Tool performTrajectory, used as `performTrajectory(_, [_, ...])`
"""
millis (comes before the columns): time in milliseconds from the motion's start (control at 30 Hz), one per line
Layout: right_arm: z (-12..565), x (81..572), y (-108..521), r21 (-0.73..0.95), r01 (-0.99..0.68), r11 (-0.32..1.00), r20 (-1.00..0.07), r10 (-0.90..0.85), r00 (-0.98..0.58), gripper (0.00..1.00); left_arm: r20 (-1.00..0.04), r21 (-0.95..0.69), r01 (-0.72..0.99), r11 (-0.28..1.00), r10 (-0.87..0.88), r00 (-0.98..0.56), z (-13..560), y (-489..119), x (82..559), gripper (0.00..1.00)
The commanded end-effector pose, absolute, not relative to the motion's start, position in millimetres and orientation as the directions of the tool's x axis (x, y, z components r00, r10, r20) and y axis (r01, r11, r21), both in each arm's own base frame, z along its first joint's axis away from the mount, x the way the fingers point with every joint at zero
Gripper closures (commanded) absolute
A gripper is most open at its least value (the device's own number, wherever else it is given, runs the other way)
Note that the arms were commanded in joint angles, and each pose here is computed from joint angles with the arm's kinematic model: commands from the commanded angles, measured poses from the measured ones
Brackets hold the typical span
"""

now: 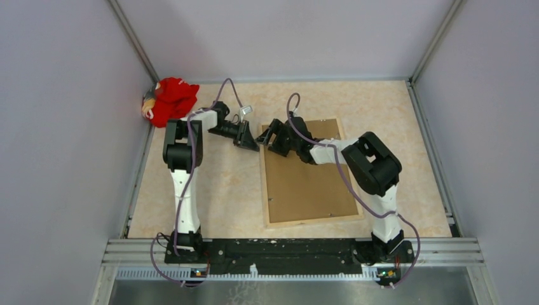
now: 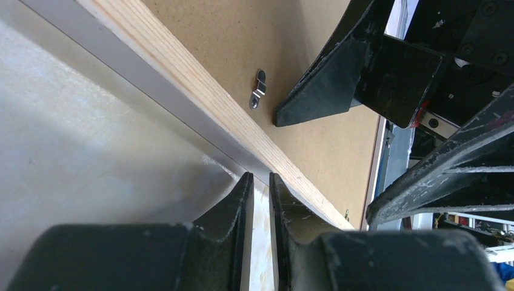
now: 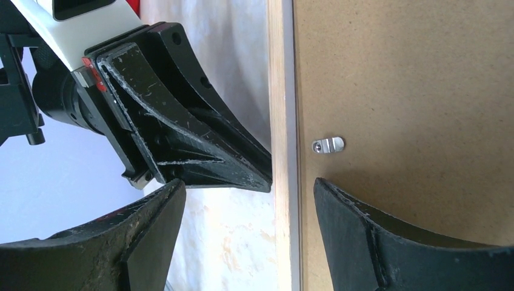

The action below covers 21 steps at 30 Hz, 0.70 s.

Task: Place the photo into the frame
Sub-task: Install the photo frame at the center of the board.

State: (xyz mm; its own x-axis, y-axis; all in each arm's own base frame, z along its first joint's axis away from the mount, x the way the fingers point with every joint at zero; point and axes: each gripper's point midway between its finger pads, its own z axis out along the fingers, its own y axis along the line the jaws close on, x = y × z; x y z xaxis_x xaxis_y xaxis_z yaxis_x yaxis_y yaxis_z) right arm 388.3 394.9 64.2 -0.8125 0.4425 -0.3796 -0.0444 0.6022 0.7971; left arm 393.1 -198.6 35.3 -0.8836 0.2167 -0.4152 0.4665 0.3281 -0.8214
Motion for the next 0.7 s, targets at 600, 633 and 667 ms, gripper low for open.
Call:
performTrajectory(600, [48.3,407.2,366.4,0.738,0.002,0.675,-0.413,0.454,-0.79,0.23,-0.42,-0.831,0.471,0.298,0.221,-0.88,38.6,-210.8,389.9,0.8])
performTrajectory(633, [47.2,407.7,366.3,0.735,0.003,0.678,-0.415,0.453,-0.789,0.23,-0.42,-0.83,0.472,0.298,0.221,-0.88,38.7,-211.0,389.9,0.8])
performTrajectory(667, [46.0,409.1,365.4,0.731,0.005,0.682,-0.418,0.454,-0.787,0.23,-0.42,-0.83,0.472,0.298,0.223,-0.88,38.5,-211.4,389.5,0.8])
